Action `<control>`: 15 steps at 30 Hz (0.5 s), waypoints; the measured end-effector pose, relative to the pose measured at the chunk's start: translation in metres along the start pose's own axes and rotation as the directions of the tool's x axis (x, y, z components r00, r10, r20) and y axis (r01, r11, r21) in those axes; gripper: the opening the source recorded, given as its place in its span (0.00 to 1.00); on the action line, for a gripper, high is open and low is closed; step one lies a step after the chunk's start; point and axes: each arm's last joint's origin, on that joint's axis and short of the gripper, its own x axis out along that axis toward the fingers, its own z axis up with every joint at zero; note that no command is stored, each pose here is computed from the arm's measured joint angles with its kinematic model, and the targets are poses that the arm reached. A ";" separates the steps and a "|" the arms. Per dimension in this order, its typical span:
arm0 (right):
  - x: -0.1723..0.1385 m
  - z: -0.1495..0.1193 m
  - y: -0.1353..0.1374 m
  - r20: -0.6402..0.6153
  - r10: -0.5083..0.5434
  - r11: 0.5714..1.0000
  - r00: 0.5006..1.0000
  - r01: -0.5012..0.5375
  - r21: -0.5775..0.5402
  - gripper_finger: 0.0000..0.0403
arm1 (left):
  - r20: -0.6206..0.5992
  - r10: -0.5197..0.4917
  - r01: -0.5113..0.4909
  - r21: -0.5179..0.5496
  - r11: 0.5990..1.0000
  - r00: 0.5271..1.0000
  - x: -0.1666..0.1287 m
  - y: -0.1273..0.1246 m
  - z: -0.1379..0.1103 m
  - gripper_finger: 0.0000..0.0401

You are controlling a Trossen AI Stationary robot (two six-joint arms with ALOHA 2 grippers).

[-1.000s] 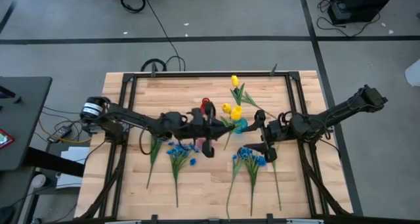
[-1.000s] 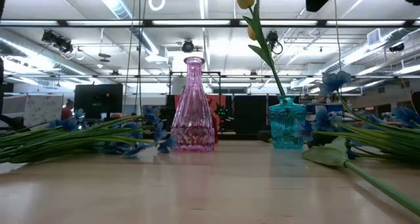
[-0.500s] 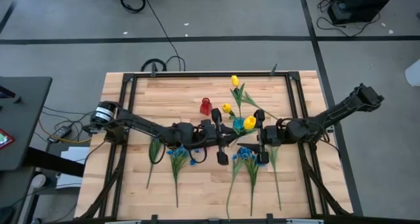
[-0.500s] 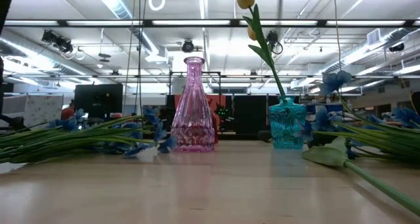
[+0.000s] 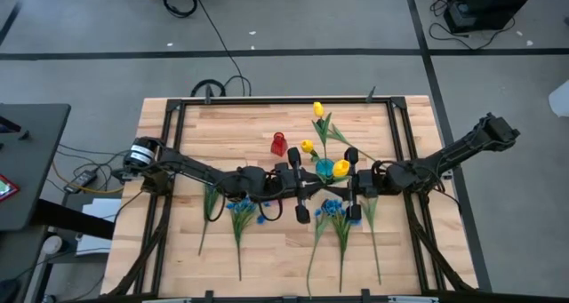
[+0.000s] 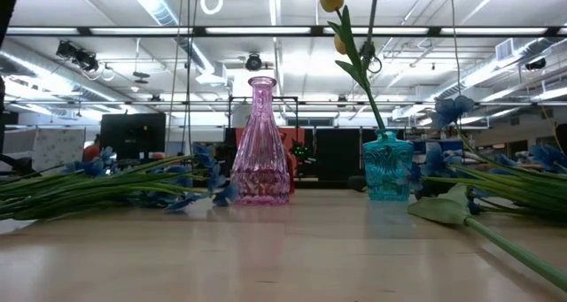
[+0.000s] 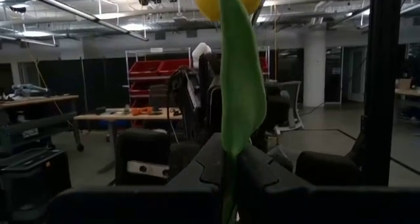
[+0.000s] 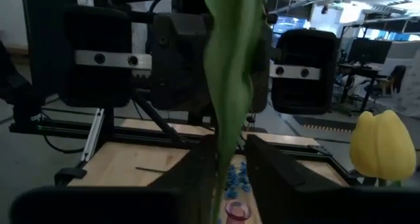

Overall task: Sort flowers into vase by color
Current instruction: Put the yellow flower into the blue vase

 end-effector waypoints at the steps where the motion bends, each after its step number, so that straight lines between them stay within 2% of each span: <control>1: 0.000 0.000 0.000 0.001 0.000 1.000 1.000 0.000 0.000 0.19 | -0.003 0.000 0.000 0.001 1.000 1.000 0.000 0.000 0.000 0.07; 8: 0.000 0.000 0.000 0.000 0.000 1.000 1.000 0.000 0.000 0.05 | -0.027 -0.004 0.003 -0.024 1.000 1.000 0.000 0.000 -0.003 0.16; 15: -0.001 0.001 -0.001 0.000 0.000 1.000 1.000 0.000 0.018 0.08 | -0.065 -0.008 0.009 0.009 1.000 0.998 0.000 -0.001 -0.006 0.39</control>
